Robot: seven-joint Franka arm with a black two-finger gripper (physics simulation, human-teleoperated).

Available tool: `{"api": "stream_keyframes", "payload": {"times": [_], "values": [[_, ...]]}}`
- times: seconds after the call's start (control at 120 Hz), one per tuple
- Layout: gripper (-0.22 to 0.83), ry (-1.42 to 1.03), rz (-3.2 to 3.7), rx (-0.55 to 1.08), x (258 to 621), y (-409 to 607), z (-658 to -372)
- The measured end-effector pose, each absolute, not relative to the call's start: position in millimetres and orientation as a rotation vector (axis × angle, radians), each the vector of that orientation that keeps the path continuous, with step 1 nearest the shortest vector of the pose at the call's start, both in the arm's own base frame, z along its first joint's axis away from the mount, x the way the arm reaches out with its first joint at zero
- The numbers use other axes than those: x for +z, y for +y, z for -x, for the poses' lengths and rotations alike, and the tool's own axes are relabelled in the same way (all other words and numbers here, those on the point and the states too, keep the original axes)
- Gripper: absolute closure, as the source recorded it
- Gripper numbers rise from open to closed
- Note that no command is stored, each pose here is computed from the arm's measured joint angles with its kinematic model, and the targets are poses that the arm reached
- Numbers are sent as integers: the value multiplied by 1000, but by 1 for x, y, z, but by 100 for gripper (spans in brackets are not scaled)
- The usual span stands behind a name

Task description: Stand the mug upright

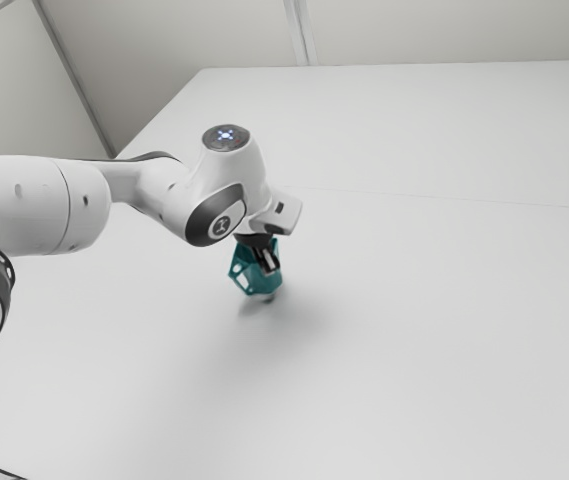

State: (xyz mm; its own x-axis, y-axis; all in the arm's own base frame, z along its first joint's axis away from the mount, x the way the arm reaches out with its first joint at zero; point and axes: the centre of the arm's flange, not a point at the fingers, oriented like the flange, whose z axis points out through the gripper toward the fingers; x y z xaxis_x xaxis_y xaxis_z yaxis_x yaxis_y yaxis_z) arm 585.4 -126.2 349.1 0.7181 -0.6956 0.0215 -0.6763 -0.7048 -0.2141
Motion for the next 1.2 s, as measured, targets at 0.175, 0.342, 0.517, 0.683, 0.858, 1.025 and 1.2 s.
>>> {"api": "stream_keyframes", "payload": {"times": [0.175,0.342,0.517,0.683,0.858,1.025,1.2], "values": [[79,1042,2767,-239,354,-128,-590],[79,981,2811,-300,348,-130,-595],[79,935,2842,-334,344,-131,-598],[44,929,2845,-349,348,-131,-598],[19,927,2842,-400,370,-131,-597],[9,880,2871,-473,434,-121,-588],[4,687,2952,-435,540,-69,-593]]}}
